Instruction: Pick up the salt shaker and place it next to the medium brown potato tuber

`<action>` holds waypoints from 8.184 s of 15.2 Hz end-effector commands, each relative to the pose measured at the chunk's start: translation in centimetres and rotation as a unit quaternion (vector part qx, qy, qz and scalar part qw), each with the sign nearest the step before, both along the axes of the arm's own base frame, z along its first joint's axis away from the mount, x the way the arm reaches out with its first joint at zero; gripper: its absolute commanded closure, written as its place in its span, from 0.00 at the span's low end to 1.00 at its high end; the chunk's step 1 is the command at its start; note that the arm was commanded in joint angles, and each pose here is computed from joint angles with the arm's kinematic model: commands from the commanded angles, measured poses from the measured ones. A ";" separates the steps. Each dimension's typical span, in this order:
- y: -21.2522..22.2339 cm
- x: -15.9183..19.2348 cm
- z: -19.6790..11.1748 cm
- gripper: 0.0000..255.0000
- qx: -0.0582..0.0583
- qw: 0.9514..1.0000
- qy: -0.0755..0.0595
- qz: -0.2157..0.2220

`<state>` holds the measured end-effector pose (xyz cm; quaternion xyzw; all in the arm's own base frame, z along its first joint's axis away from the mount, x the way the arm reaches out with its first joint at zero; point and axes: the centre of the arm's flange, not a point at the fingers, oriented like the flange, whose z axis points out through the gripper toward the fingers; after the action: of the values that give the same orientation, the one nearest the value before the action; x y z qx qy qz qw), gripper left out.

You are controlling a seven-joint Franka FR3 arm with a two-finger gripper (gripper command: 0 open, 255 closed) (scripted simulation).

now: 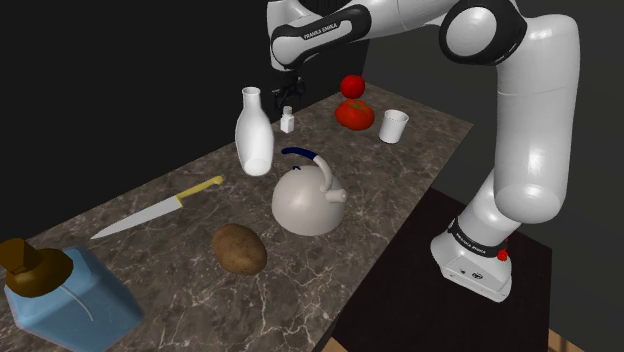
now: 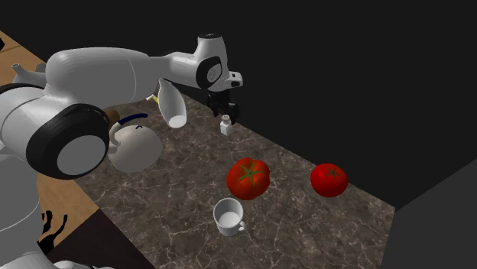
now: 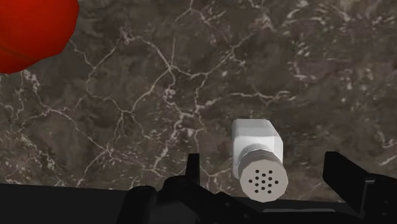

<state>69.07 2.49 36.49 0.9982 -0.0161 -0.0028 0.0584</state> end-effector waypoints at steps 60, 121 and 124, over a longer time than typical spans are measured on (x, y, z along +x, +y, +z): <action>15.0 -12.9 16.6 1.00 0.000 1.000 0.000 0.000; 41.3 -35.6 1.2 1.00 0.000 1.000 0.000 0.000; 41.3 -35.6 1.2 0.00 0.000 1.000 0.000 0.000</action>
<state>33.51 43.81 37.66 0.9982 -0.0161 -0.0027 0.0584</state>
